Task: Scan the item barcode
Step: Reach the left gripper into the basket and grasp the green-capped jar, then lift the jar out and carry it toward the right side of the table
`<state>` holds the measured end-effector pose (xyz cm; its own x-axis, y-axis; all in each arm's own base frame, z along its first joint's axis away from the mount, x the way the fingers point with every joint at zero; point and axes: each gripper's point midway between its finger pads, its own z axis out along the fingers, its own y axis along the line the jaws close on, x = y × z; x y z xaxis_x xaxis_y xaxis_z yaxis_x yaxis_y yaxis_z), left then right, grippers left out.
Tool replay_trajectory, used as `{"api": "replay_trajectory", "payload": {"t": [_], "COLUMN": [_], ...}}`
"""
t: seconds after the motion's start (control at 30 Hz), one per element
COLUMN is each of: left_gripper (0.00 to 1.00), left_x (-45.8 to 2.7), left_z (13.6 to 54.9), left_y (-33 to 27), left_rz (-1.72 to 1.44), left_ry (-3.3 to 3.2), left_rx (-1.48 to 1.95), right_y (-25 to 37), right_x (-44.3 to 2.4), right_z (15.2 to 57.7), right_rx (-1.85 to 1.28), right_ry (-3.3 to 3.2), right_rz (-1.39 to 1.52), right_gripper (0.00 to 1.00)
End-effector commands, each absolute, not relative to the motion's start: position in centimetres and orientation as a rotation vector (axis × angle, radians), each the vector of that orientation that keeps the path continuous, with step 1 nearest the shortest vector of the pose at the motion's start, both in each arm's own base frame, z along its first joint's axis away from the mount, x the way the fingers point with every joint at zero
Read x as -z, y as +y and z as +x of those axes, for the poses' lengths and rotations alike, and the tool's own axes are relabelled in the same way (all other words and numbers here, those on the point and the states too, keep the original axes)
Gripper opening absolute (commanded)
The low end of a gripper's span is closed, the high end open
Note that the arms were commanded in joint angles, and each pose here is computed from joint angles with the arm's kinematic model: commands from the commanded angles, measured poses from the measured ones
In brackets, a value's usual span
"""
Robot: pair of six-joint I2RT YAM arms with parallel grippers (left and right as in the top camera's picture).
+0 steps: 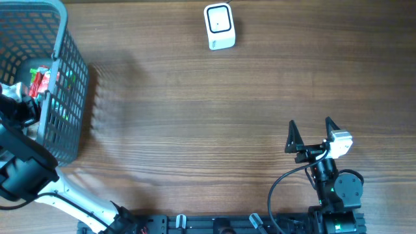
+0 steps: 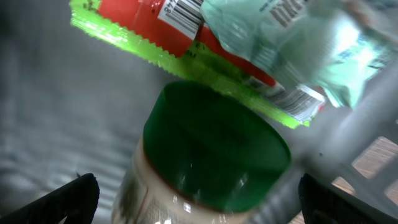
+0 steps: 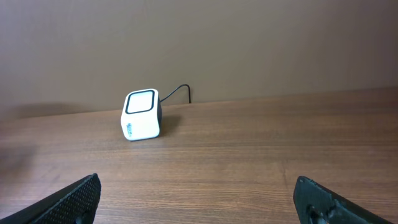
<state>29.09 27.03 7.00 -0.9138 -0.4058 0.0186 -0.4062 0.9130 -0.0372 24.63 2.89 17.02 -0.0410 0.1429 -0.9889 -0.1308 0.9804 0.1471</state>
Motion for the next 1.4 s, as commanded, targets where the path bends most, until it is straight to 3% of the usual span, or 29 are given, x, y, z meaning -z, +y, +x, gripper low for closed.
{"api": "replay_trajectory", "payload": {"t": [0.0, 0.17, 0.37, 0.5, 0.63, 0.9, 1.03, 1.13, 1.37], "left_gripper": [1.0, 1.0, 0.87, 0.88, 0.95, 0.94, 0.87, 0.82, 0.84], "left_x": [-5.7, -5.4, -4.6, -4.5, -4.5, -2.8, -2.4, -2.4, -3.3], "left_z": [29.1, 29.9, 30.0, 30.1, 29.8, 27.5, 26.7, 26.8, 28.5], "left_y": [27.1, 27.8, 28.2, 28.5, 28.3, 26.5, 27.4, 27.9, 29.2], "left_rz": [0.614, 0.594, 0.586, 0.588, 0.588, 0.572, 0.567, 0.569, 0.582], "left_ry": [-3.073, -3.113, -3.129, -3.133, -3.122, -3.025, -2.994, -3.002, -3.067], "left_rx": [-0.088, -0.054, -0.033, -0.012, -0.024, -0.088, 0.012, 0.045, 0.105], "right_y": [2.9, 2.9, 2.9, 2.9, 2.9, 2.9, 2.9, 2.9, 2.9], "right_x": [-17.1, -17.1, -17.1, -17.1, -17.1, -17.1, -17.1, -17.1, -17.1], "right_z": [24.6, 24.6, 24.6, 24.6, 24.6, 24.6, 24.6, 24.6, 24.6], "right_rx": [-0.232, -0.232, -0.231, -0.232, -0.231, -0.232, -0.232, -0.232, -0.231], "right_ry": [1.592, 1.592, 1.592, 1.592, 1.592, 1.592, 1.592, 1.592, 1.592], "right_rz": [0.018, 0.018, 0.018, 0.018, 0.018, 0.018, 0.018, 0.018, 0.018], "right_gripper": [1.0, 1.0, 1.0, 1.0, 1.0, 1.0, 1.0, 1.0, 1.0]}}
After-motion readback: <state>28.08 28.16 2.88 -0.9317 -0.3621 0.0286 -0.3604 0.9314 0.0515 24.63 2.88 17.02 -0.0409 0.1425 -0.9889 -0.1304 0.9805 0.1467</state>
